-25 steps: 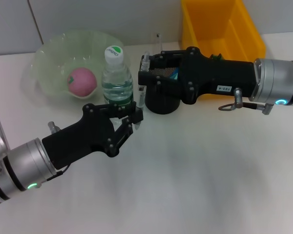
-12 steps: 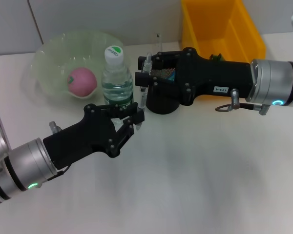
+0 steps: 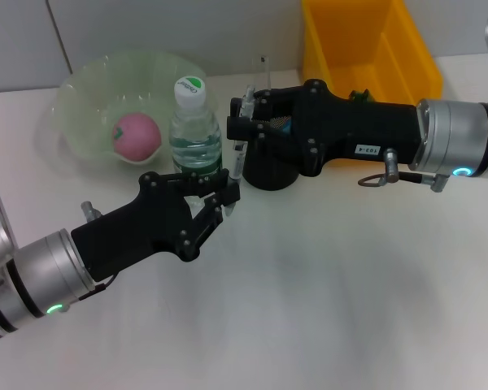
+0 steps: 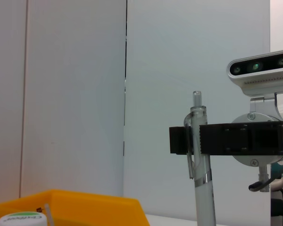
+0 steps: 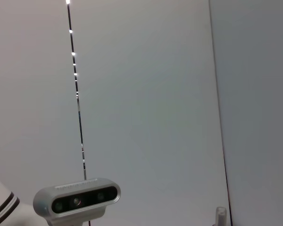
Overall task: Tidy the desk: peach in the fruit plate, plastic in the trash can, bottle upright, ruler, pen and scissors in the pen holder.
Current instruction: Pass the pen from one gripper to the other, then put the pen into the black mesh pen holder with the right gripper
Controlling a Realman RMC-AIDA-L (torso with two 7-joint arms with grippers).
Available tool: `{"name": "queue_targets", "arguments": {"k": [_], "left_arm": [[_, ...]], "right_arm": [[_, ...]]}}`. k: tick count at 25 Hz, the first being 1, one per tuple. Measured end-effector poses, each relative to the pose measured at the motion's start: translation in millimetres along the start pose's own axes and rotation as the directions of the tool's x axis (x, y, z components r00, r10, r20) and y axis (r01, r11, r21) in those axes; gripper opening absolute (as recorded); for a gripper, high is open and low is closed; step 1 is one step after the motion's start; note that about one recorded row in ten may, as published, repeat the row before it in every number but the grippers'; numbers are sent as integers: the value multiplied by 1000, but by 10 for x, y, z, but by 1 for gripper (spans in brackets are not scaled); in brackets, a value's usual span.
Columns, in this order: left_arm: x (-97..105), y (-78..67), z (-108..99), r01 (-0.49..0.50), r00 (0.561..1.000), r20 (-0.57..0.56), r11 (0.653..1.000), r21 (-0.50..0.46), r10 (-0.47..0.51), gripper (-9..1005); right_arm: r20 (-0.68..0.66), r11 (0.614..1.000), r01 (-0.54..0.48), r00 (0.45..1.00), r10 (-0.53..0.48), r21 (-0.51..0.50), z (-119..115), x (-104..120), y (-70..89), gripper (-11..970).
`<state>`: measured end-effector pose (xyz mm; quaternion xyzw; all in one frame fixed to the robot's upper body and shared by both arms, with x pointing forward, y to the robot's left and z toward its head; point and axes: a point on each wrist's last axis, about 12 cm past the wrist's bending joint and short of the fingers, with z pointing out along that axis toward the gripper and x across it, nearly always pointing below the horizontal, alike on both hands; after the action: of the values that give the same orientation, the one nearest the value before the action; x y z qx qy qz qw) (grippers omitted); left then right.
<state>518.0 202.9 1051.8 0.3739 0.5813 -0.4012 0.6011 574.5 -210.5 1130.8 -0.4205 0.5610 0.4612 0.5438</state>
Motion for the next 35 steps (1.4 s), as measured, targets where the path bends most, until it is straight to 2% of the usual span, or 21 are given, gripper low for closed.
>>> {"name": "queue_targets", "arguments": {"k": [18,23,32,35], "left_arm": [[-11,-3,5,6,1000,4,1000,8,-6,179],[-11,3,12,7,1000,1,1000,8,-7,390],[24,9,3,38,999,-25,999,-4,-38,457],[30,6,-5,41,999,-28,999,-5,-41,582]], "right_arm": [[-4,1000,2,1000,-2,3,-13,0,-7,185],[-1,1000,1,1000,-1,7,-21,-1,-9,181],[11,998,-6,1000,6,55,-174,-106,-71,130],[10,997,-4,1000,4,78,-228,-167,-108,125]]}}
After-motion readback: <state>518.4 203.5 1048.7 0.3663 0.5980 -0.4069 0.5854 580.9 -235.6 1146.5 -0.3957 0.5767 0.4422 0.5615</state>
